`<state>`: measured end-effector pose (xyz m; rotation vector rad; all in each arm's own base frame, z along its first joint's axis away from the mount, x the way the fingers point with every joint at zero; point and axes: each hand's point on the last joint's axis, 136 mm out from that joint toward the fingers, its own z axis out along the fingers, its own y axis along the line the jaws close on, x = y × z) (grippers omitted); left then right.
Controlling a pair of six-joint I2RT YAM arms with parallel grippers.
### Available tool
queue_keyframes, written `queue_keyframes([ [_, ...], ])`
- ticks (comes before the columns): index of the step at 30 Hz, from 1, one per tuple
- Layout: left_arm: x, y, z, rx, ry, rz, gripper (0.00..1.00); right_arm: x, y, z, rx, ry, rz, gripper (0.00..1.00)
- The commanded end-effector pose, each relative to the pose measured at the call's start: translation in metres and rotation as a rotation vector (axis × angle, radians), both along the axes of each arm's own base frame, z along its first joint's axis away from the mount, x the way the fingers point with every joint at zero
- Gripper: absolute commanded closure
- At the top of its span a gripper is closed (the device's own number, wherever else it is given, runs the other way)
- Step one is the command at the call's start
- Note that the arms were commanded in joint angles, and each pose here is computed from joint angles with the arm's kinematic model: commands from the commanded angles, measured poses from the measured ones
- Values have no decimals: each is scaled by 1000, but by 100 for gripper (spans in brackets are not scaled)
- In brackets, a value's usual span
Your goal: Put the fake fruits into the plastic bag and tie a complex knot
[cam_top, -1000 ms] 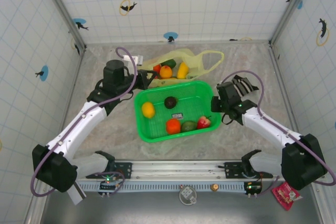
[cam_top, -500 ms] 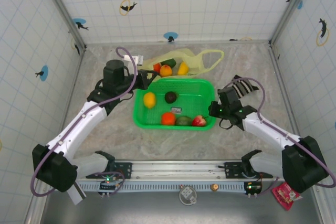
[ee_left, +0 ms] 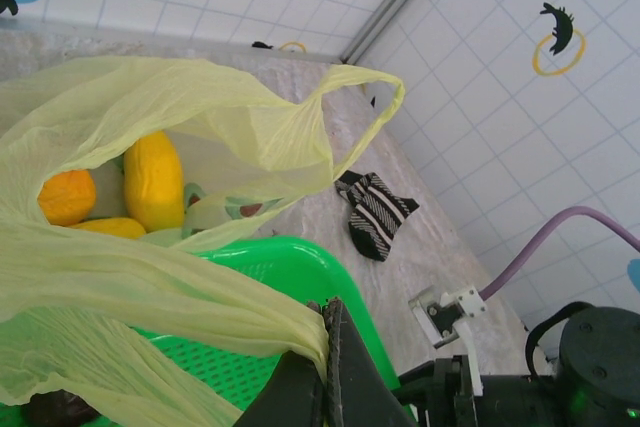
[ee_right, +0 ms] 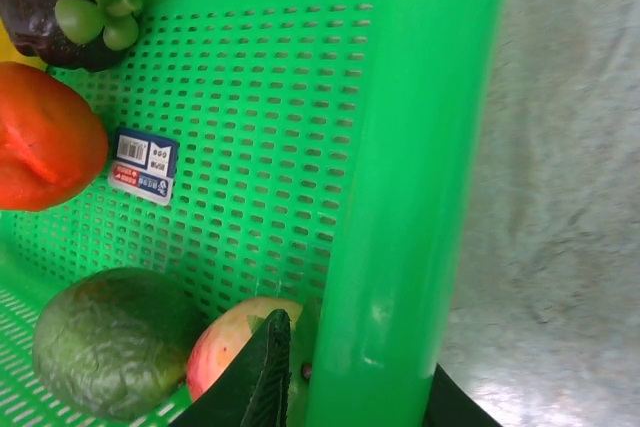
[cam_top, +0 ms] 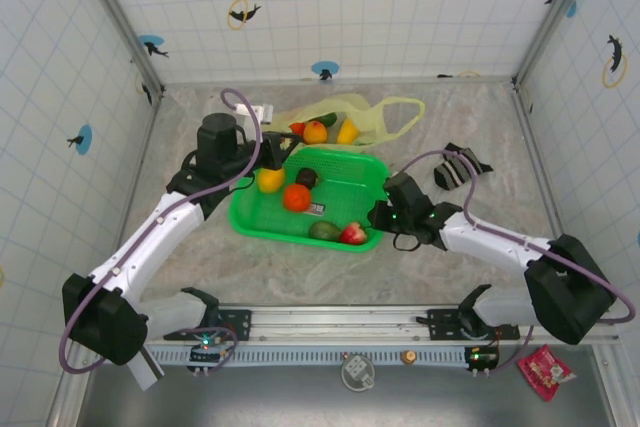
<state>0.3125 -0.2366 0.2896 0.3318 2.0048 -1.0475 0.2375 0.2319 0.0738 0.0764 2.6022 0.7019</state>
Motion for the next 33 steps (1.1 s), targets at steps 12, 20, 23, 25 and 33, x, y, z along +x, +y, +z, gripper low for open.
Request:
queue_keyframes([
  [12, 4, -3, 24, -48, -38, -10, 100, -7, 96, 28, 149, -52, 206, 47],
  [20, 2, -2, 25, -45, -41, -9, 100, -10, 68, 26, 97, -48, 247, 45],
  [23, 3, -2, 26, -46, -42, -6, 100, -12, 61, 30, 89, -54, 274, 48],
  [25, 2, -2, 26, -46, -42, -7, 100, -12, 57, 32, 97, -63, 284, 51],
  [33, 2, -3, 29, -50, -38, -13, 100, -11, 57, 18, 113, -14, 302, 70],
])
